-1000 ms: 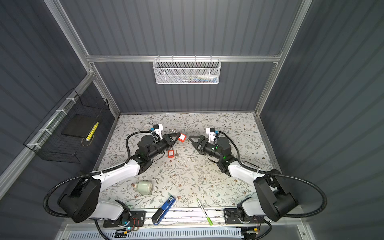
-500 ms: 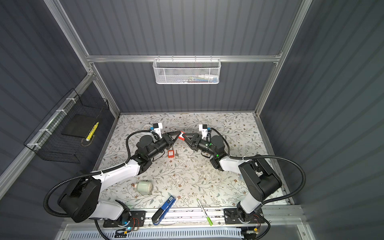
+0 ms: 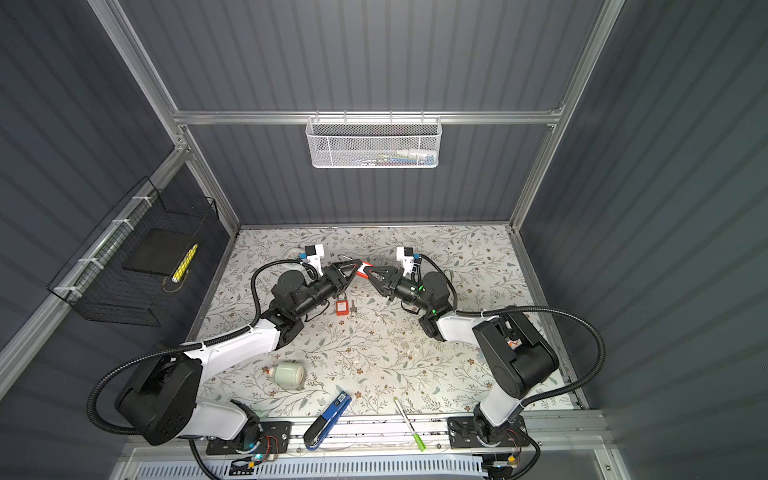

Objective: Lock with the key

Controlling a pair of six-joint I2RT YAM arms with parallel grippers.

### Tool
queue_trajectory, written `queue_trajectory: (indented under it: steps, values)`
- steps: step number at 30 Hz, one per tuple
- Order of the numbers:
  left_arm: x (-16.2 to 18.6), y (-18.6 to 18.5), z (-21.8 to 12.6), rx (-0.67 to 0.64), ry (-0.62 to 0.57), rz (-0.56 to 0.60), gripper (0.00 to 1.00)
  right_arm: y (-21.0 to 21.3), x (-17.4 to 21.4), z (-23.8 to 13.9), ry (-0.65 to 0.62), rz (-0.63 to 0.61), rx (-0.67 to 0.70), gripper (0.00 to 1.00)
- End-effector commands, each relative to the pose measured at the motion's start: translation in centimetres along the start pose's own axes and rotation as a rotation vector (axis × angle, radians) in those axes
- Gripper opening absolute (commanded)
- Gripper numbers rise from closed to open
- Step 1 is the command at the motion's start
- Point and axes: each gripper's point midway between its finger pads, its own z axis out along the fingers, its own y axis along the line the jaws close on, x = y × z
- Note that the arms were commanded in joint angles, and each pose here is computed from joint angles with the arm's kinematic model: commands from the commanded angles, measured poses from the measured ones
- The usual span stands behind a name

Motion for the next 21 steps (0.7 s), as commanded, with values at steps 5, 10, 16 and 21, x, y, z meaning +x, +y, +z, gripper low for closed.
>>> queue_trajectory:
  steps: [5,10,16,21]
  values:
    - [-1.2,-0.3,-1.8,-0.036,-0.020,0.064,0.75,2.9,-0.2,-0.6,-0.003,-0.087,-0.066,0.07]
    - [-2.7,0.3,-3.3,-0.060,-0.048,0.069,0.81,2.9,0.1,-1.3,0.002,-0.090,-0.053,0.06]
    - [-4.3,0.7,-4.8,-0.069,-0.074,0.064,0.79,2.9,0.7,-1.6,0.025,-0.088,-0.047,0.05]
    - [-3.9,-0.9,-3.9,0.005,-0.011,0.082,0.79,2.7,1.0,-1.5,0.047,-0.079,-0.043,0.05]
